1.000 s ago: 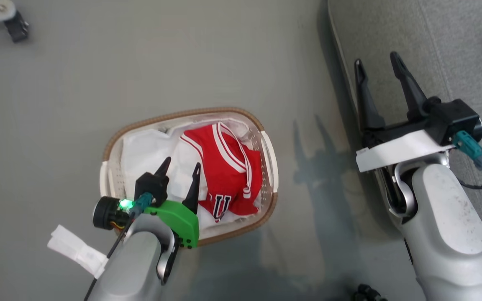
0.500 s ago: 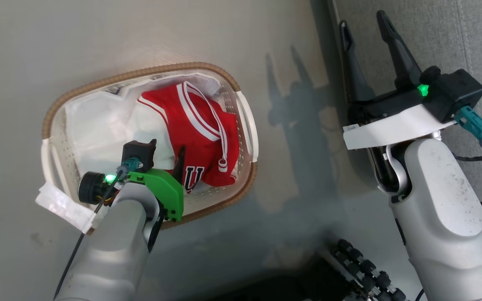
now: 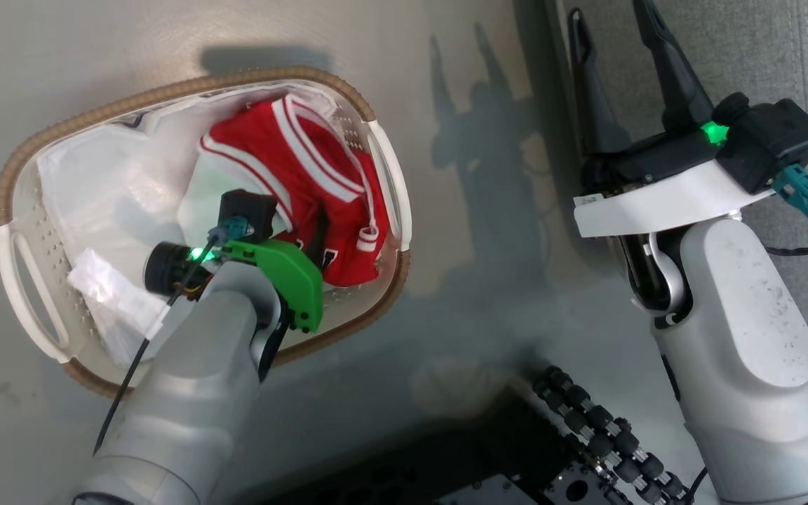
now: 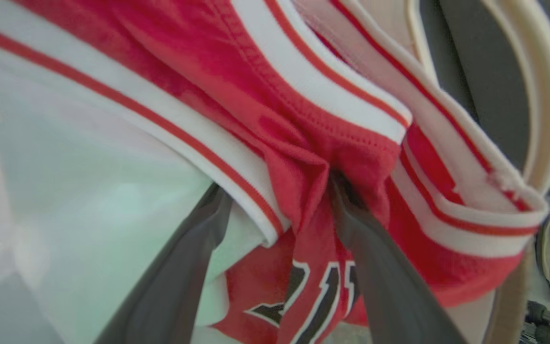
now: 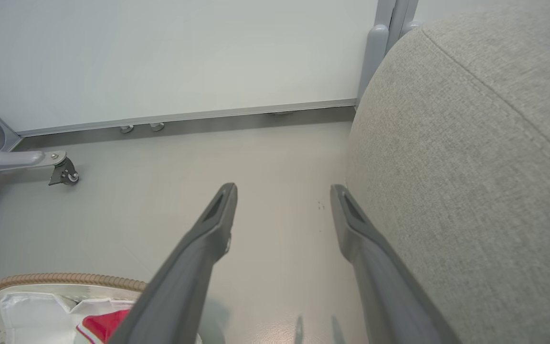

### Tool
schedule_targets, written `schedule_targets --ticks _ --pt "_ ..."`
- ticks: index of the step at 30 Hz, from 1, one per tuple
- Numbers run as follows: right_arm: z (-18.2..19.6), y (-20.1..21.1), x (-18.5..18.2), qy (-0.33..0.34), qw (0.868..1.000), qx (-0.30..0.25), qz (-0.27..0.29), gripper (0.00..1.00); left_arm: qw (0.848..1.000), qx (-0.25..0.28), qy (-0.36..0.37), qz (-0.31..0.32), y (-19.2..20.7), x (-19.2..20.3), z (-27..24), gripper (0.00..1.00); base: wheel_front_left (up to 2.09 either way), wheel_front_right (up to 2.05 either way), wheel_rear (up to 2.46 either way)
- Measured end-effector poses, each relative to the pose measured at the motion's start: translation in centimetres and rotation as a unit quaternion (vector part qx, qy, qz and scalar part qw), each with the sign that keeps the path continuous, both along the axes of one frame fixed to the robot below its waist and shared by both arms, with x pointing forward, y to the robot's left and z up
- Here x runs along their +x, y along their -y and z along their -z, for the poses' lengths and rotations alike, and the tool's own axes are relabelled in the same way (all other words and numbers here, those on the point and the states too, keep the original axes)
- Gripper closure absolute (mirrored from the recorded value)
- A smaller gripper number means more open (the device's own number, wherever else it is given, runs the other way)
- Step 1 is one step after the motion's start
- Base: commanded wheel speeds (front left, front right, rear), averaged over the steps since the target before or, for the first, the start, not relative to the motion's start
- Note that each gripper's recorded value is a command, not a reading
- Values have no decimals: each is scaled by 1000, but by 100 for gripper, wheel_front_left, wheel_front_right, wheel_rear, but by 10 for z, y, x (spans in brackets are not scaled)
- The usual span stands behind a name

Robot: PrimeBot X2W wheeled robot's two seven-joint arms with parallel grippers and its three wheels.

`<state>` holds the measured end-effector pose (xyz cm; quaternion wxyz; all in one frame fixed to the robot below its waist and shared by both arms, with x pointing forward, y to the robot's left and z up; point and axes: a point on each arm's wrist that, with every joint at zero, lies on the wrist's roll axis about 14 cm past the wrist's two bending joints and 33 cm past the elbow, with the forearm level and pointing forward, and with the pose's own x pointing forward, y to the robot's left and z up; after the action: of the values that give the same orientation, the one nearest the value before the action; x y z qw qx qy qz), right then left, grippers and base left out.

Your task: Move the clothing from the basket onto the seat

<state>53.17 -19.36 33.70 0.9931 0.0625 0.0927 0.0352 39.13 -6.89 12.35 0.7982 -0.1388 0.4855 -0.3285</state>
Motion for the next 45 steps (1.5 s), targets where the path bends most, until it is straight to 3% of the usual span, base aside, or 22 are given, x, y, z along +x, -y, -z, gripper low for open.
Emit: schedule_targets --ticks 7,18,19,20,21,34,45 --pt "9 0 1 -6 1000 1 1 0 1000 -26 8 13 14 7 -3 0 0 0 0" --pt "15 4 3 -8 1000 1 6 0 997 9 -2 79 8 1 14 0 0 0 0" --pt "14 4 3 -7 1000 1 6 0 997 13 0 82 7 1 15 11 0 0 0" --pt "14 4 3 -7 1000 1 6 0 996 16 5 85 5 3 15 78 0 0 0" --pt "14 3 3 -7 1000 2 5 0 996 20 7 87 3 4 16 100 0 0 0" --pt "-5 5 -2 -1 1000 5 9 0 998 31 11 57 -13 3 5 100 0 0 0" --pt "-38 -7 -26 6 1000 6 -1 0 999 10 52 -4 -26 13 -54 100 0 0 0"
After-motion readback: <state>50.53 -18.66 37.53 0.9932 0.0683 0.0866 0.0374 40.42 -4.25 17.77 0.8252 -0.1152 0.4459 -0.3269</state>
